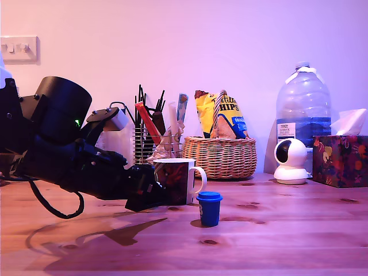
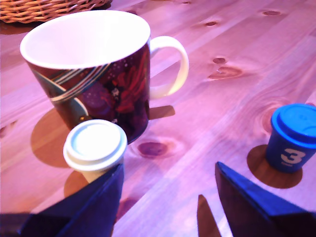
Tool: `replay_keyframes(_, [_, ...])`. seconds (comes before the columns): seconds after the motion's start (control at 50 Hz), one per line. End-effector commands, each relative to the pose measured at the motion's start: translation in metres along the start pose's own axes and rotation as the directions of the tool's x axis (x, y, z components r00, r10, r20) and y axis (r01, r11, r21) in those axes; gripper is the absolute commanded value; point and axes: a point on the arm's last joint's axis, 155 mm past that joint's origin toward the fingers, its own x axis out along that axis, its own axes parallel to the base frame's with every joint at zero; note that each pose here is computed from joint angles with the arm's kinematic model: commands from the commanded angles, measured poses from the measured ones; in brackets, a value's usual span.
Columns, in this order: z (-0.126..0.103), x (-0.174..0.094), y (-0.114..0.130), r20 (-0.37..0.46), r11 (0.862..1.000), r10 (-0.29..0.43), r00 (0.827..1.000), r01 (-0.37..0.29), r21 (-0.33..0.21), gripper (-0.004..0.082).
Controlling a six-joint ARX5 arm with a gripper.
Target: Pick up the coffee capsules from the table one by one and drop them inside the nearest coffee cup
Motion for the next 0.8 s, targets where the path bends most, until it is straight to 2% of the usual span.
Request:
replay_keyframes(0.0, [0.006,-0.004,0.004,0.013,1.000,0.014,1.000,-0.014,-0.001,0.0501])
replay_keyframes(0.34, [0.009,-0.005,0.004,0.015,1.000,0.014,1.000,-0.014,0.000,0.0501])
replay_keyframes(0.6, [0.020,-0.018,0.003,-0.002,1.000,0.011,1.000,-0.011,-0.010,0.0501])
replay_keyframes(0.78, [-0.002,-0.025,0.012,-0.092,0.998,0.025,0.995,-0.030,-0.054,0.0501])
